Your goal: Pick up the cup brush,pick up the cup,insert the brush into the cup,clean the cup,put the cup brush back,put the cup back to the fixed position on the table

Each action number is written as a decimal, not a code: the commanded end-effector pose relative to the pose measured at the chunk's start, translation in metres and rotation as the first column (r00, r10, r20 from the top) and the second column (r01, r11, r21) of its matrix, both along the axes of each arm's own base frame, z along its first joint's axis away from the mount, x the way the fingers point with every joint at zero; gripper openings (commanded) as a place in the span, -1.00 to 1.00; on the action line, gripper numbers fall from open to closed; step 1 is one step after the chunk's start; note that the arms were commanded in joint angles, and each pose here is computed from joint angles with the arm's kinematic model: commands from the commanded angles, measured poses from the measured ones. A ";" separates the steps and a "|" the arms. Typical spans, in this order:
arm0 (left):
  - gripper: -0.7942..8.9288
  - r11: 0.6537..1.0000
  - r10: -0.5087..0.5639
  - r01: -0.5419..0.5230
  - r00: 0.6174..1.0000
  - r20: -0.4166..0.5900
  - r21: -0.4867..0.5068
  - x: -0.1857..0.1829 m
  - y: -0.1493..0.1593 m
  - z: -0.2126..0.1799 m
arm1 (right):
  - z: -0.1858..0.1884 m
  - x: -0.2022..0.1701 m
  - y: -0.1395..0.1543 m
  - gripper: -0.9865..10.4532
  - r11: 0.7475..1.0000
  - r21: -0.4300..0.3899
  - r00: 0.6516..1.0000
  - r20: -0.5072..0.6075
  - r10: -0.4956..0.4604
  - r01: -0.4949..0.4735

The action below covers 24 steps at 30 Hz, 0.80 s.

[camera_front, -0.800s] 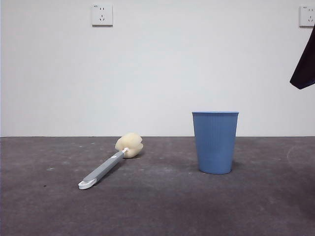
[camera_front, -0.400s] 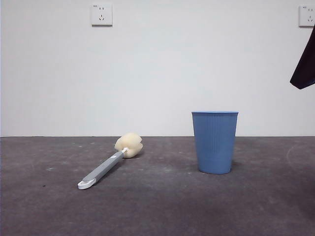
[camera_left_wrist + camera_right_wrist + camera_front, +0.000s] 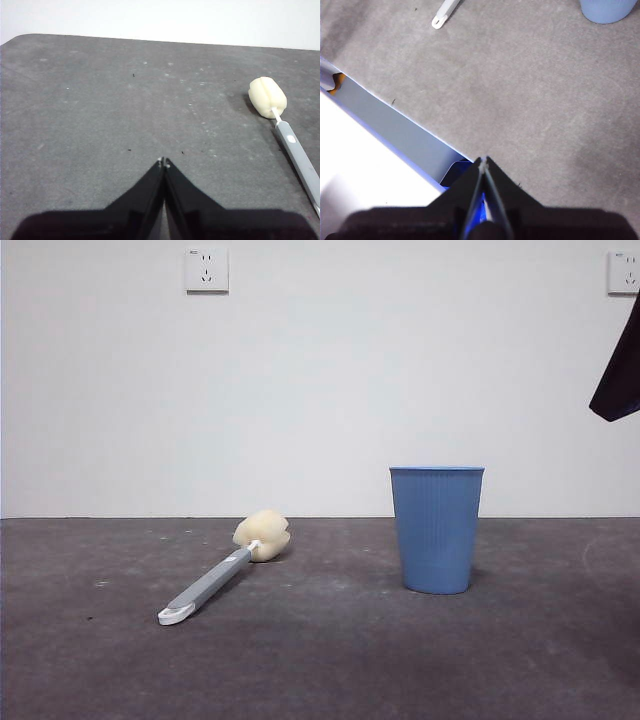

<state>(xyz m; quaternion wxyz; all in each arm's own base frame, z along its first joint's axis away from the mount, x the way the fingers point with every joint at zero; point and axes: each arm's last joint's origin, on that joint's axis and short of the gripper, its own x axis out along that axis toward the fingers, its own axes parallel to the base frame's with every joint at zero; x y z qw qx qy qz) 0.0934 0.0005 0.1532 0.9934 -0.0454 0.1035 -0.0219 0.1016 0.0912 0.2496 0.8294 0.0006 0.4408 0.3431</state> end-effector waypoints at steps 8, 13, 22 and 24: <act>-0.84 1.000 0.004 -0.004 1.000 -0.008 -0.006 0.001 0.000 -0.004 | 0.011 0.011 -0.008 -0.83 0.995 -0.033 0.970 0.230 -0.080 0.089; -0.84 1.000 0.004 -0.004 1.000 -0.008 -0.006 0.001 0.000 -0.004 | 0.026 0.021 -0.034 -0.83 0.961 0.105 0.870 0.408 -0.276 0.256; -0.84 1.000 0.006 -0.006 1.000 -0.008 -0.006 0.001 0.000 -0.004 | 0.006 0.005 -0.085 -0.83 0.807 0.209 0.610 0.557 -0.563 0.553; -0.84 1.000 0.005 -0.005 1.000 -0.008 -0.006 0.001 0.000 -0.004 | -0.006 0.001 -0.089 -0.83 0.784 0.244 0.553 0.591 -0.587 0.571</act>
